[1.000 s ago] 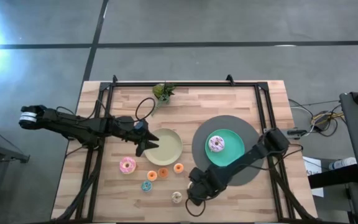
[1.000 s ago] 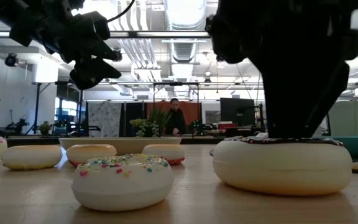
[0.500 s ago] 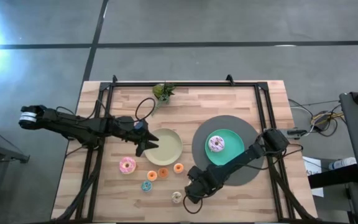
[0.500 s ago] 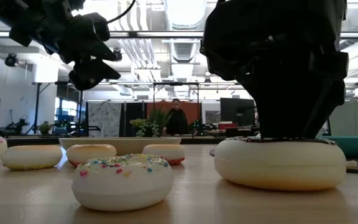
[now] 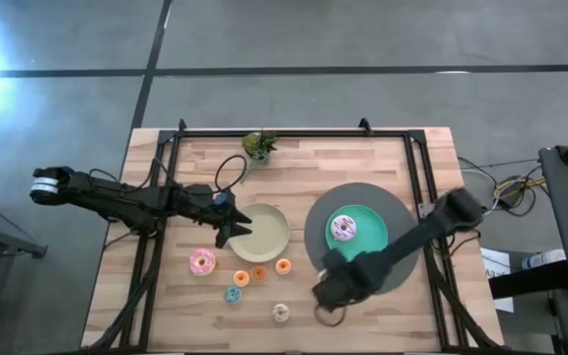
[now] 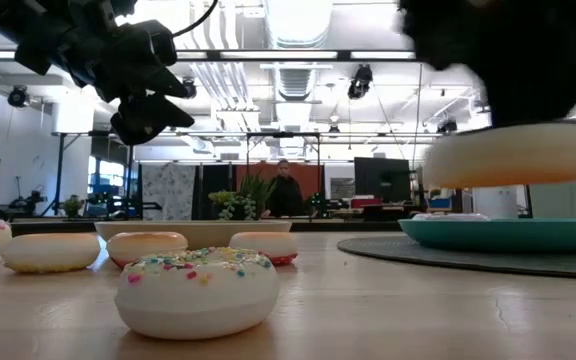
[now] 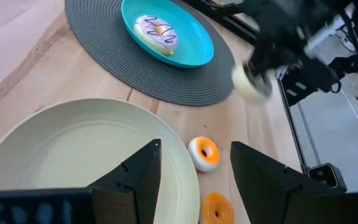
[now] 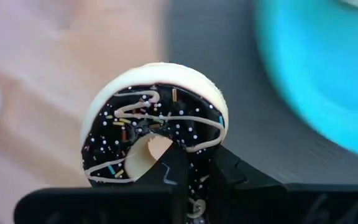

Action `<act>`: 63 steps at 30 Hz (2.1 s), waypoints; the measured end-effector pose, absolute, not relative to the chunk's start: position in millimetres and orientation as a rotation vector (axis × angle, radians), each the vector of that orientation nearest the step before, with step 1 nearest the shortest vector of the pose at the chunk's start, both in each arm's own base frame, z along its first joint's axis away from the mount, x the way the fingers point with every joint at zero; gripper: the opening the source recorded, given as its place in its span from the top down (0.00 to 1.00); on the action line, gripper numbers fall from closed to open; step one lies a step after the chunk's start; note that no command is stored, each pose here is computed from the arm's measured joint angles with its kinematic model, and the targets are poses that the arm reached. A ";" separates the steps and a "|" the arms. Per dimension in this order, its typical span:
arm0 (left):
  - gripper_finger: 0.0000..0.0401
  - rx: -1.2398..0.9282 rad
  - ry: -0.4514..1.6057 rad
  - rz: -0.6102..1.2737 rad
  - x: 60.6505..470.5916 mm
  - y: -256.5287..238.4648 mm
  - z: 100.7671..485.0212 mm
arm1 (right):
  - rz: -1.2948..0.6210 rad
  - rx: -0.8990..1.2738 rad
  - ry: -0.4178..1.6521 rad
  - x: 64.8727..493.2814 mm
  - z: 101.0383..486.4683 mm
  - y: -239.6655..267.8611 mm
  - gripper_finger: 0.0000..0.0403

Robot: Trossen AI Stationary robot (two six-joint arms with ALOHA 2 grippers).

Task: Pick & Place donuts
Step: Put the big black donut on the green plate, then put the big pink donut on the green plate

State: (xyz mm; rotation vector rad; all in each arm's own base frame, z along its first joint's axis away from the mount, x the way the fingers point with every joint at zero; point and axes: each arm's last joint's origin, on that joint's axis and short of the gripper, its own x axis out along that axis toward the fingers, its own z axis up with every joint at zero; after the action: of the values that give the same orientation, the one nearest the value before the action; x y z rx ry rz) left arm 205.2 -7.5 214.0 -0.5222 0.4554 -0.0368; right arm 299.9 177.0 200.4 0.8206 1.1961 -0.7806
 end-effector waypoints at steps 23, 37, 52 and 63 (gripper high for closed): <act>0.58 -0.569 0.449 0.002 205.3 -6.6 214.0 | -1.223 1.246 0.898 187.4 177.8 40.0 0.92; 0.58 -0.605 0.441 0.036 205.4 -5.8 214.1 | -1.213 1.172 0.992 187.8 172.9 25.0 0.71; 0.58 -0.655 0.434 0.044 208.1 -5.8 213.4 | -1.145 1.062 1.050 192.1 189.1 27.6 0.50; 0.58 -0.633 0.448 -0.003 207.4 -9.2 213.9 | -0.594 0.780 0.890 245.8 245.2 58.9 0.50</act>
State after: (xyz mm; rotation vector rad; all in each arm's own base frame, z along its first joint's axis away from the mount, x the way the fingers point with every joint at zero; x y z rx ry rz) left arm 207.4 -9.2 213.9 -0.6334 0.4476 -0.0034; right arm 245.8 58.9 245.2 0.7796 0.8900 -0.5935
